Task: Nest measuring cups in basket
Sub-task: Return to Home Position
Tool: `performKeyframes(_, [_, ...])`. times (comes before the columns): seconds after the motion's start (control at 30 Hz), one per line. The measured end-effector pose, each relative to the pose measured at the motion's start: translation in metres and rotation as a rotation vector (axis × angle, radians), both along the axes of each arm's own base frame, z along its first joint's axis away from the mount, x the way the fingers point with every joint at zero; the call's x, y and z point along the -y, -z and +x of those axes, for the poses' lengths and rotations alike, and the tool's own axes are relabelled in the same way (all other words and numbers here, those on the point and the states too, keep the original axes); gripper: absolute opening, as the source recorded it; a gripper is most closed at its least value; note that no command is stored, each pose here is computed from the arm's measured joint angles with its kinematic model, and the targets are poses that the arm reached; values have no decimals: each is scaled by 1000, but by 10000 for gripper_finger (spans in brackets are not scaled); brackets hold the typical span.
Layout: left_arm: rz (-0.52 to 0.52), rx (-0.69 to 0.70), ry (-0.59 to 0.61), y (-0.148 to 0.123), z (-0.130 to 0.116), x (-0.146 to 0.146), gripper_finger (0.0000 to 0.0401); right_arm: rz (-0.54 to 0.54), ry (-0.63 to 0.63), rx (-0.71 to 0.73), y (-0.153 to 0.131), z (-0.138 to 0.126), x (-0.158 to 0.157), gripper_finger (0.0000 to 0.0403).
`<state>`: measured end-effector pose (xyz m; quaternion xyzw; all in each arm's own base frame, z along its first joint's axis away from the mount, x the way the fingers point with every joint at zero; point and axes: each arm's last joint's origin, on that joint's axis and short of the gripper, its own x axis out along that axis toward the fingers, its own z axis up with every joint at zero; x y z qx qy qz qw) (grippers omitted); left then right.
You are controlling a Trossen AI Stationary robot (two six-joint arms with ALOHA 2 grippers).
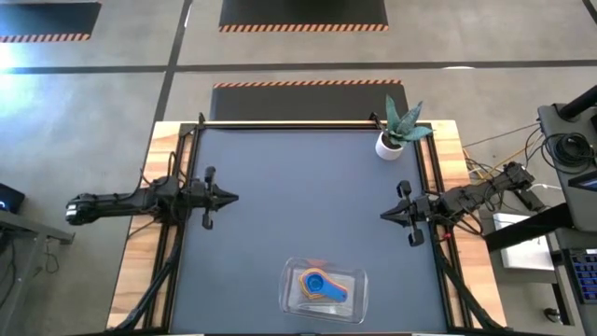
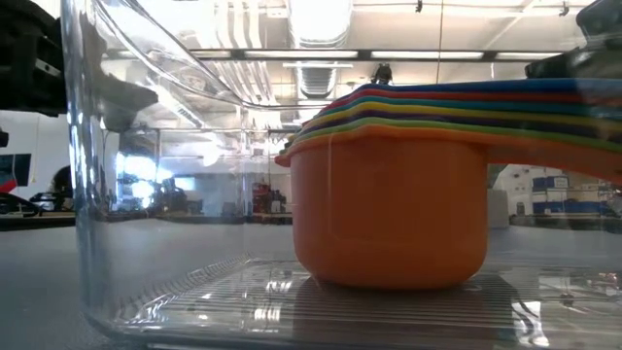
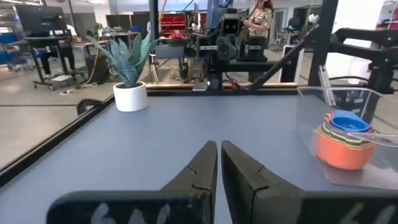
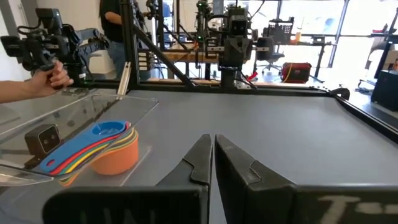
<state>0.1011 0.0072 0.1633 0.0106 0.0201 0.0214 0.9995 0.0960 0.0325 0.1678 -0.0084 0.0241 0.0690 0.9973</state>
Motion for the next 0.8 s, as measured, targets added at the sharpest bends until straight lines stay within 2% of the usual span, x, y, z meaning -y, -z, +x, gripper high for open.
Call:
performKeyframes(0.17, [-6, -1, 15, -2, -1, 1, 4, 0, 0, 0, 0, 0, 0, 9])
performKeyframes(0.4, [-23, -124, 57, -17, -15, 3, 4, 0, 0, 0, 0, 0, 0, 9])
performKeyframes(0.5, [-20, -104, 58, -17, -14, 3, 4, 0, -1, -1, 0, 0, 0, 9])
performKeyframes(0.67, [69, 43, 22, -7, -5, 1, 4, -1, 0, -3, 0, 0, 0, 9])
performKeyframes(0.8, [94, 48, -29, -4, -4, 0, 4, -3, 0, -6, 1, 0, 0, 9])
